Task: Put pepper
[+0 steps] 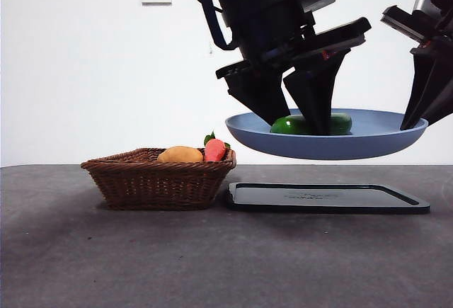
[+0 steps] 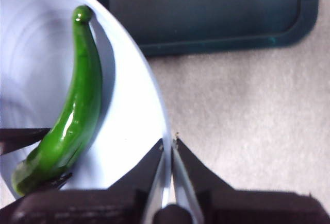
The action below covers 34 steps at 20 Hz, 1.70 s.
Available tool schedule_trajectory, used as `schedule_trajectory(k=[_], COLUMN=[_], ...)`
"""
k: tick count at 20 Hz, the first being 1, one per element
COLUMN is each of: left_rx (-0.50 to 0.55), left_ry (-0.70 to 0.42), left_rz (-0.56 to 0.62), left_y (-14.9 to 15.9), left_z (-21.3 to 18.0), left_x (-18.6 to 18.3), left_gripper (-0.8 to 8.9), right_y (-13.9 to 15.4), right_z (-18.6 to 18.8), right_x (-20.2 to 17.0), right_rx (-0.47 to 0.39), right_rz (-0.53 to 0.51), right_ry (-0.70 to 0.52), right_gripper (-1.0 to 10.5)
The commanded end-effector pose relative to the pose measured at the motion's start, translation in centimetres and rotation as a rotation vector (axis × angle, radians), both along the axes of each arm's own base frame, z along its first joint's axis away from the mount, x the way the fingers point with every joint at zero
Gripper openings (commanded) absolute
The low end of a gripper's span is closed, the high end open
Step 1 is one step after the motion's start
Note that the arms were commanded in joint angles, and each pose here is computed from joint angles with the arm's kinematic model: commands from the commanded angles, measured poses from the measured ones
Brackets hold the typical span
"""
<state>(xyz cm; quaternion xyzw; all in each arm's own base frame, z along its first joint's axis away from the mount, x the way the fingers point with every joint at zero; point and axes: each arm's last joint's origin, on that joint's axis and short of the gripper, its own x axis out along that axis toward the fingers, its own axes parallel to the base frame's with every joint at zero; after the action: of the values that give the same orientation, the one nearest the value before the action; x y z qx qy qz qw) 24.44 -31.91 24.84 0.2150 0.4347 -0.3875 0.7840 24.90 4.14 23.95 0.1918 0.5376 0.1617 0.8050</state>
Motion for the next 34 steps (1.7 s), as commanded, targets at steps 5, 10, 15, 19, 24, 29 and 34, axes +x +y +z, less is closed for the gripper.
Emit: schedule_trajectory(k=[5, 10, 15, 19, 24, 29, 34], left_rx=[-0.089, -0.143, -0.213, -0.283, -0.360, -0.383, -0.391], left_ry=[-0.072, -0.127, -0.187, -0.242, -0.293, -0.285, -0.276], left_rz=[-0.021, -0.026, -0.021, -0.019, -0.010, 0.008, 0.019], left_y=[1.4, 4.0, 7.6, 10.6, 12.9, 13.6, 13.5], left_z=[5.2, 9.3, 13.6, 16.6, 18.8, 19.2, 19.2], left_x=[-1.4, -3.2, -5.8, -8.0, -9.8, -10.3, -10.3], left_gripper=[2.35, 2.35, 2.35, 2.35, 2.35, 2.35, 2.35], right_y=[0.1, -0.6, -2.1, -3.3, -3.4, -3.4, -3.5], right_z=[0.2, 0.1, -0.4, -1.4, -4.0, -6.7, -7.3], right_x=[0.2, 1.2, 4.4, 8.0, 11.8, 13.5, 13.7], right_rx=[0.025, 0.043, 0.039, 0.009, 0.016, 0.015, -0.021], right_rz=[-0.040, -0.107, -0.172, -0.215, -0.211, -0.213, -0.212], right_ry=[0.023, 0.025, 0.064, 0.082, 0.100, 0.093, 0.091], right_gripper=[0.1, 0.1, 0.1, 0.1, 0.1, 0.1, 0.1])
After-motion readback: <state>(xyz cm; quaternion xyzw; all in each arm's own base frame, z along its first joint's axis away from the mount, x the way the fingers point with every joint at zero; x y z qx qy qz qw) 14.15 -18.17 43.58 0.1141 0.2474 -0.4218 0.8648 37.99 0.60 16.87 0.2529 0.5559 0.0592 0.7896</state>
